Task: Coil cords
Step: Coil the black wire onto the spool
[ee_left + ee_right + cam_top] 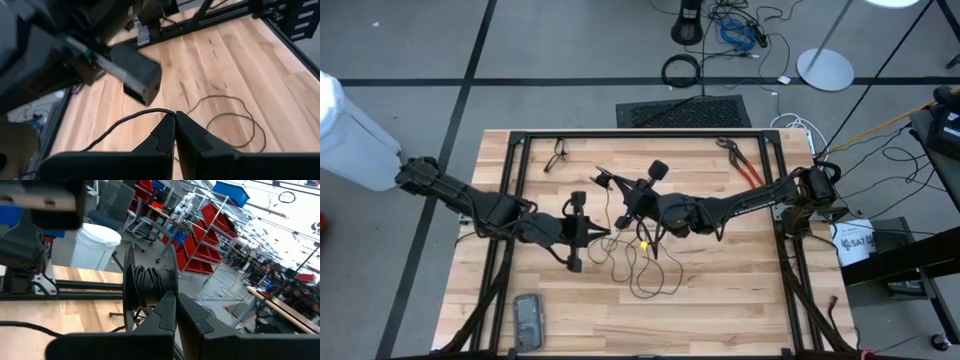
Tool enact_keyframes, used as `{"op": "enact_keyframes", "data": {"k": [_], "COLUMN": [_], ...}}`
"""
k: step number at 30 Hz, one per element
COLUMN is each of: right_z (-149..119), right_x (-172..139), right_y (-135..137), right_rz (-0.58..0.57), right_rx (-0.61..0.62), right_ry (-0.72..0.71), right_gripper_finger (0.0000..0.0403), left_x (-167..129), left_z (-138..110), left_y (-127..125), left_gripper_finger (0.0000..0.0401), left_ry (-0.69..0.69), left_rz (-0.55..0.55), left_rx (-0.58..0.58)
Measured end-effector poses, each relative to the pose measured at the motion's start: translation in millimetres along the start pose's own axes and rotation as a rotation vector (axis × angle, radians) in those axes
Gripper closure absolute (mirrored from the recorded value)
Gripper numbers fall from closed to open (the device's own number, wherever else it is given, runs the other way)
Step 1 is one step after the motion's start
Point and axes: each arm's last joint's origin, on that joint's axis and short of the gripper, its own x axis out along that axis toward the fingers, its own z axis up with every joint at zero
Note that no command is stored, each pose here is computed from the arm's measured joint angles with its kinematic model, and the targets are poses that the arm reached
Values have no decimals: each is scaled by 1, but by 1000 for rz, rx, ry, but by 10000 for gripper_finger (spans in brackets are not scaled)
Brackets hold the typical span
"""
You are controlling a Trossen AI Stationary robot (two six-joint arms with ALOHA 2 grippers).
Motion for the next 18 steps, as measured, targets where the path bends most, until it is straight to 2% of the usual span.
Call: {"op": "enact_keyframes", "data": {"k": [7, 14, 18], "right_z": [0, 0, -1], "right_x": [0, 0, 0], "right_y": [1, 1, 1], "right_rz": [22, 22, 19], "right_rx": [3, -1, -7], "right_ry": [-11, -9, -2], "right_gripper_finger": [403, 403, 403], "left_x": [6, 14, 17], "left_z": [-2, -6, -7], "left_y": [12, 32, 36], "left_gripper_finger": [388, 388, 388], "left_ry": [7, 24, 23], "left_rz": [-65, -73, -124], "left_rx": [-13, -60, -100]}}
